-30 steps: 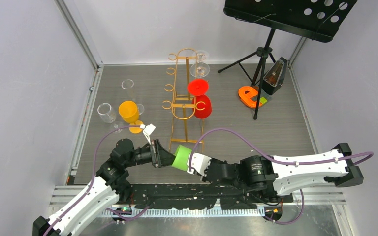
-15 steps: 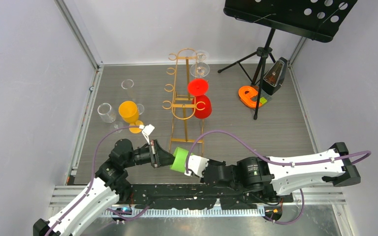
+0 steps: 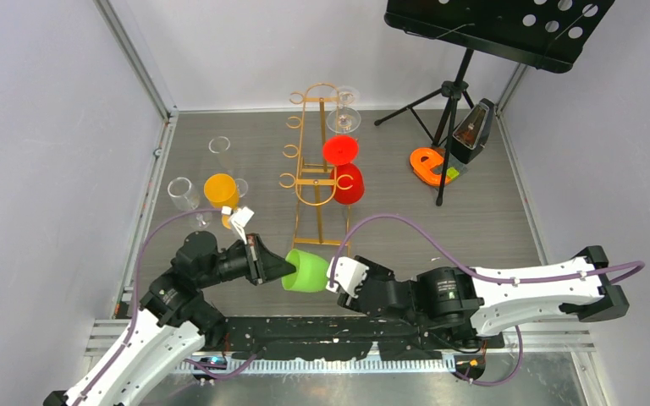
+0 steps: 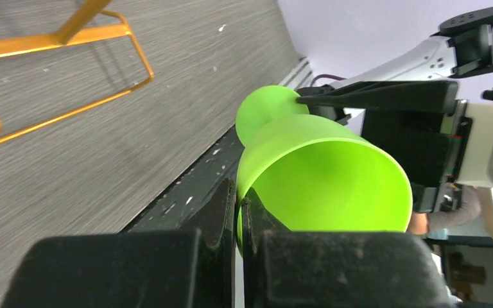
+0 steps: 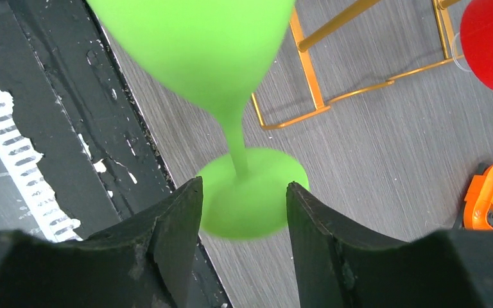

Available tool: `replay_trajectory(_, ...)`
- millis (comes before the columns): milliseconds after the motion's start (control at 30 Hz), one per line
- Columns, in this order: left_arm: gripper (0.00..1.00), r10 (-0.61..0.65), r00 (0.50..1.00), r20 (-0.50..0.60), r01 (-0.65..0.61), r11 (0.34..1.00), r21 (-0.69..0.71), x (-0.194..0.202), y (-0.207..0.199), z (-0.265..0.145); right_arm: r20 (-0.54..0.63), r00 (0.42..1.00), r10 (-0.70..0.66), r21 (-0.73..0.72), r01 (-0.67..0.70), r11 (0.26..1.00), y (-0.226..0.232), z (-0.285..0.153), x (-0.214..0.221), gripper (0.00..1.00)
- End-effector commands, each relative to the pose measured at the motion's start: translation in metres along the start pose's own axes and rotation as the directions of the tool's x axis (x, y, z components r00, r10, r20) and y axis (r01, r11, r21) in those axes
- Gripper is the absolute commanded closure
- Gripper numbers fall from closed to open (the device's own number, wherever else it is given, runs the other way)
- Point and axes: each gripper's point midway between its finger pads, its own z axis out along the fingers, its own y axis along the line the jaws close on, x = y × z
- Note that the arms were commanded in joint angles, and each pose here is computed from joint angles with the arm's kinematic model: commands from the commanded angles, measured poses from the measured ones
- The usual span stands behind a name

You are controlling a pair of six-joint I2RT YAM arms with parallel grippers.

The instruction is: Take the wine glass off the wine glass rack

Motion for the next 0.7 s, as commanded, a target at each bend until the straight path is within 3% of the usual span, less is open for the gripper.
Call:
replay_trajectory(0,1.0,0.088,0.996,0.031,-0.083,0.987,-0.135,-0.014,0.007,-0.014,0.062,0.994,0.093,0.031,-0.095,0.995,-0.012,-0.012,-0.007,0.42)
replay_trajectory(267,1.0,0.222,0.974,0.046,-0.18,0.882,-0.436,-0.041,0.024,-0.061,0.115,0.977,0.177,0.047,-0.183,0.982,-0.023,-0.022,0.009,0.38)
replay_trajectory(500,1.0,0.307,0.95,0.053,-0.184,0.691,-0.699,-0.069,0.052,-0.105,0.129,0.97,0.206,0.059,-0.215,0.975,-0.028,-0.025,0.016,0.38)
replay_trajectory(667,1.0,0.342,0.939,0.033,-0.179,0.568,-0.803,-0.081,0.066,-0.125,0.142,0.963,0.228,0.044,-0.237,0.971,-0.025,-0.024,0.011,0.38)
